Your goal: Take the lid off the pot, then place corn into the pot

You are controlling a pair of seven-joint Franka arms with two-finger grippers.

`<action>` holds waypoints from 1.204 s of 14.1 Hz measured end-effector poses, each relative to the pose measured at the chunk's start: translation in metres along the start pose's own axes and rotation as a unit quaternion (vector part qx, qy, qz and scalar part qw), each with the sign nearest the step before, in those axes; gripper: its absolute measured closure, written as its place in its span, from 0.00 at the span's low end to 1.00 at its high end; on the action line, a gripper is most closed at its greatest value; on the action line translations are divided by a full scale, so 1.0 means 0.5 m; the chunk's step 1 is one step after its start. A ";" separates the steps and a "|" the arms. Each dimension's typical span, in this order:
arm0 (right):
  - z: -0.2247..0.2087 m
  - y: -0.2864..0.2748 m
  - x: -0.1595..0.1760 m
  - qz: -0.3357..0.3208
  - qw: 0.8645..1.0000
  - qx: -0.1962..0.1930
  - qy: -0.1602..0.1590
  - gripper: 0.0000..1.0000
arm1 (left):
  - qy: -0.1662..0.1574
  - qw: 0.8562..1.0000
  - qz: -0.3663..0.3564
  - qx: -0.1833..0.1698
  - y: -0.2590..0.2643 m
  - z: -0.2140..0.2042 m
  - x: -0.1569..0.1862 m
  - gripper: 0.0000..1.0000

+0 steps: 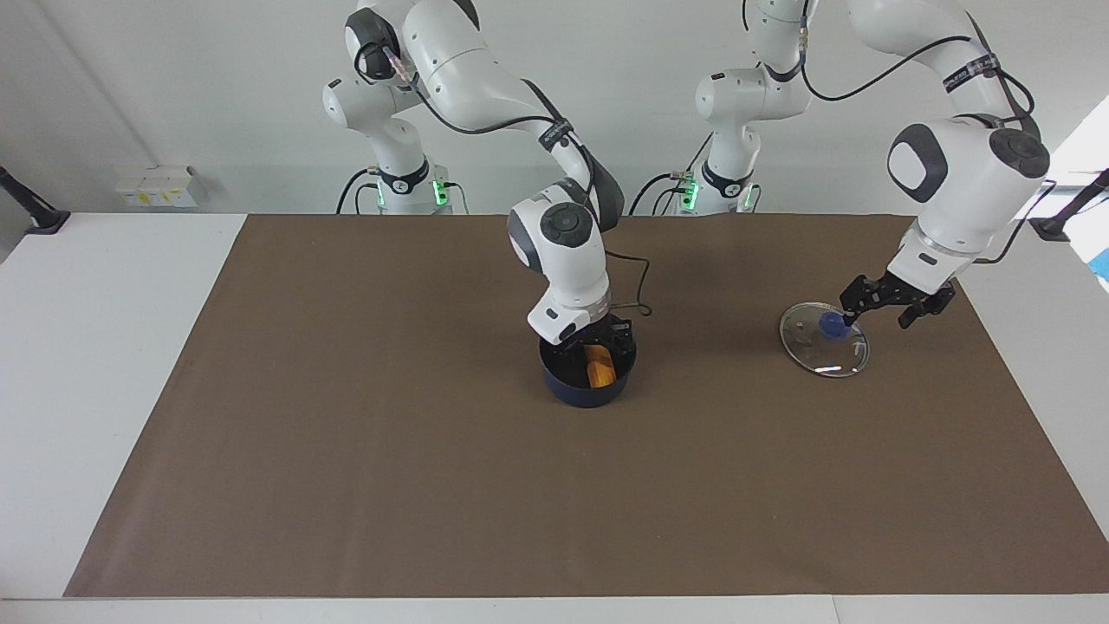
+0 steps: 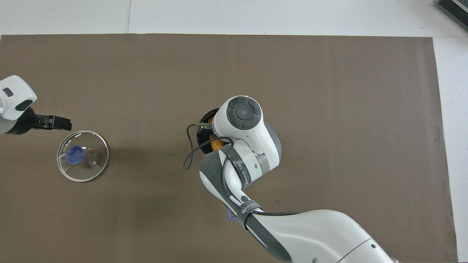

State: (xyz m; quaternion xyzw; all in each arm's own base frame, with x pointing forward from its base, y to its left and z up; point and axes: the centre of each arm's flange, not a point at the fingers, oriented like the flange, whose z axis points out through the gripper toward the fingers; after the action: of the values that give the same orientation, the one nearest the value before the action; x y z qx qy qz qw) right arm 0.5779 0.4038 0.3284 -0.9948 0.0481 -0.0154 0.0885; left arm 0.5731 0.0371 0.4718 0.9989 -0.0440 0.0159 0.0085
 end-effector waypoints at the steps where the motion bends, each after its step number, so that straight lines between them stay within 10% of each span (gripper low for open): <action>1: -0.006 0.002 0.004 0.001 1.000 0.001 0.002 0.00 | -0.003 1.000 -0.011 -0.001 0.013 -0.026 0.005 0.00; 17: -0.548 0.383 0.077 -0.018 0.999 -0.041 0.005 0.00 | -0.022 0.999 -0.036 -0.003 0.076 -0.266 0.007 0.00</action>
State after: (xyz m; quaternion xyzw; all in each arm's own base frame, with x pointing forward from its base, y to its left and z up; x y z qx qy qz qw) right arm 0.5877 0.1643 0.5649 -0.9982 0.0308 -0.0196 0.0468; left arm 0.5692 0.0015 0.6053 0.9999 -0.0080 -0.0066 0.0112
